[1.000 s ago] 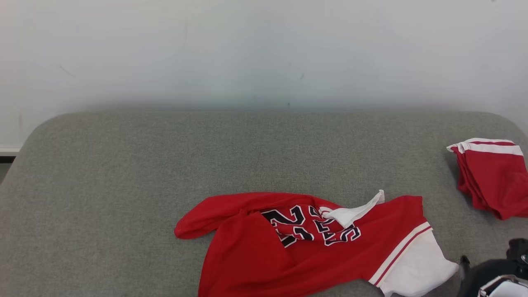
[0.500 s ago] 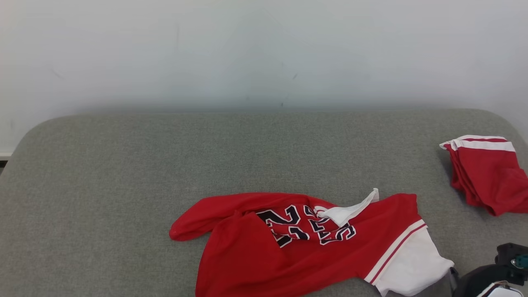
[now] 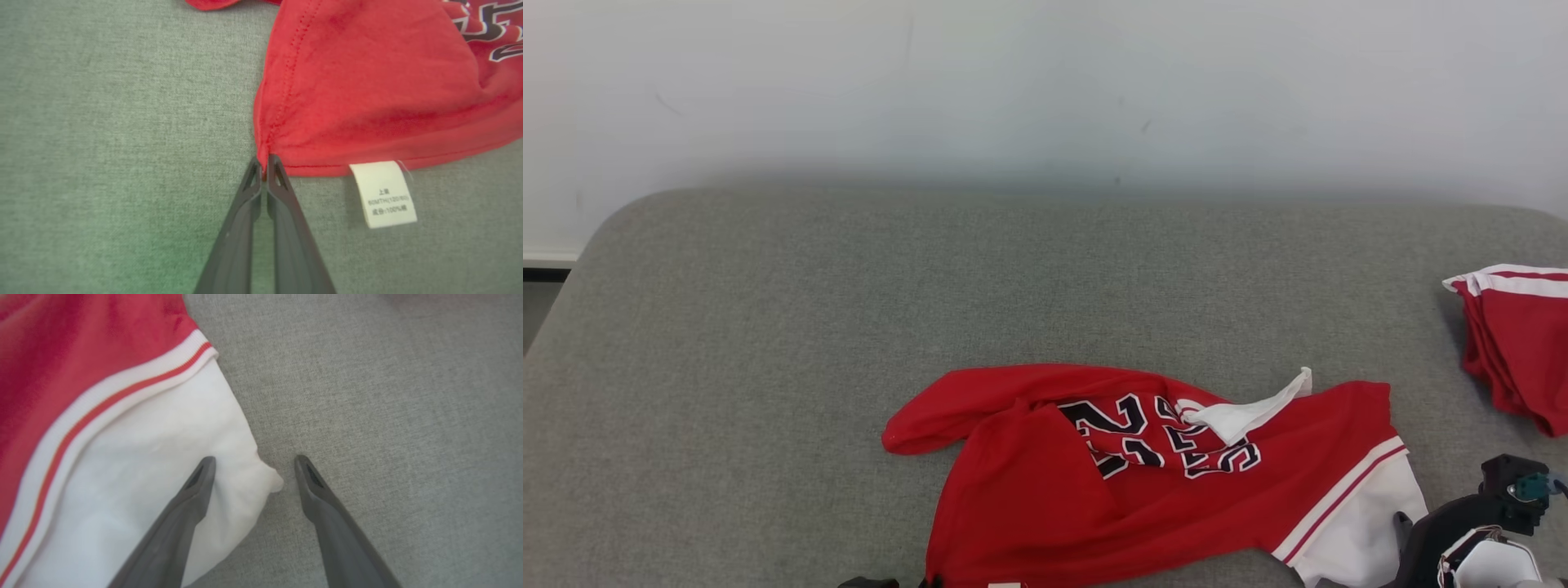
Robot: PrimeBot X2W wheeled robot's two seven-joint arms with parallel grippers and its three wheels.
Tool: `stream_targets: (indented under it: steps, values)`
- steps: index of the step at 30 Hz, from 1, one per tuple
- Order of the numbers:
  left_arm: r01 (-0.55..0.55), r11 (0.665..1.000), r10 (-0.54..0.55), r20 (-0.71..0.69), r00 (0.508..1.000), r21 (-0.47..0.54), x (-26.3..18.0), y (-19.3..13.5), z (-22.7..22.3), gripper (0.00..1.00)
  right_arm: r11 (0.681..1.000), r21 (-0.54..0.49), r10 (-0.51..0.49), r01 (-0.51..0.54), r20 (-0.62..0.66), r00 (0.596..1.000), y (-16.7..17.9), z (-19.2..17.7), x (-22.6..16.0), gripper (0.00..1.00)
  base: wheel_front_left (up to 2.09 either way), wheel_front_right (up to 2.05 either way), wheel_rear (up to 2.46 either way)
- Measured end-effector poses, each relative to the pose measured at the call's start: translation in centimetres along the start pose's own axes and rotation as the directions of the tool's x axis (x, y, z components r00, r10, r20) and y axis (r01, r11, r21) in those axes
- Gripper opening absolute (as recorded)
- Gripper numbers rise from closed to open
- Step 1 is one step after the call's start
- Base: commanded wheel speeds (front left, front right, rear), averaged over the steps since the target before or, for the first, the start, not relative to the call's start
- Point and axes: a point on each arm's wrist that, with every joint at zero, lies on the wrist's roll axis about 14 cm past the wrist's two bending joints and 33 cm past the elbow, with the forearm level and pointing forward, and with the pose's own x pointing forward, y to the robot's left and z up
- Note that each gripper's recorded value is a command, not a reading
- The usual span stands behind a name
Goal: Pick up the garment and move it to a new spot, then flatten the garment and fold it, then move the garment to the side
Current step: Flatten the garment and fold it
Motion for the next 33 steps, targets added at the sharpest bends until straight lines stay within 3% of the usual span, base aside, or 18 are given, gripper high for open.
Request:
stream_targets:
  steps: [3,5,6,17,24,25,33]
  values:
    - [-0.007,1.0,0.007,0.001,1.0,-0.007,0.0,0.2,-0.1,0.0,1.0,0.011,0.001,-0.001,-0.006,1.0,0.0,-0.1,0.3,1.0,0.0,0.0,0.0]
    - [-0.011,1.0,0.011,0.002,1.0,-0.011,0.0,0.3,0.0,0.0,1.0,0.02,0.003,-0.003,-0.016,1.0,0.0,-0.4,0.3,0.45,0.0,0.0,0.0]
    - [-0.014,1.0,0.014,0.002,1.0,-0.01,0.0,0.3,0.0,0.0,1.0,0.019,0.004,-0.004,-0.019,1.0,0.0,-0.5,0.3,0.0,0.0,0.0,0.0]
    - [-0.02,1.0,0.02,0.033,0.999,-0.009,-0.5,0.4,0.7,0.0,0.983,0.153,0.104,-0.104,0.008,0.995,1.1,0.0,-1.8,0.0,0.0,0.0,0.0]
    - [-0.014,1.0,0.014,0.045,0.999,-0.007,-0.6,0.2,1.0,0.0,0.977,0.206,0.055,-0.06,0.031,0.998,-2.8,-0.2,-6.0,0.0,0.0,0.0,0.0]
    - [-0.012,1.0,0.013,0.046,0.999,-0.006,-0.5,0.1,1.0,0.0,0.975,0.214,0.051,-0.058,0.038,0.998,-3.1,-0.1,-6.4,1.0,0.0,0.0,0.0]
    - [-0.01,1.0,0.011,0.044,0.999,-0.004,-0.5,0.1,1.1,0.0,0.986,0.162,-0.033,0.043,-0.064,0.997,-5.3,-2.5,-7.6,1.0,0.0,0.0,0.0]
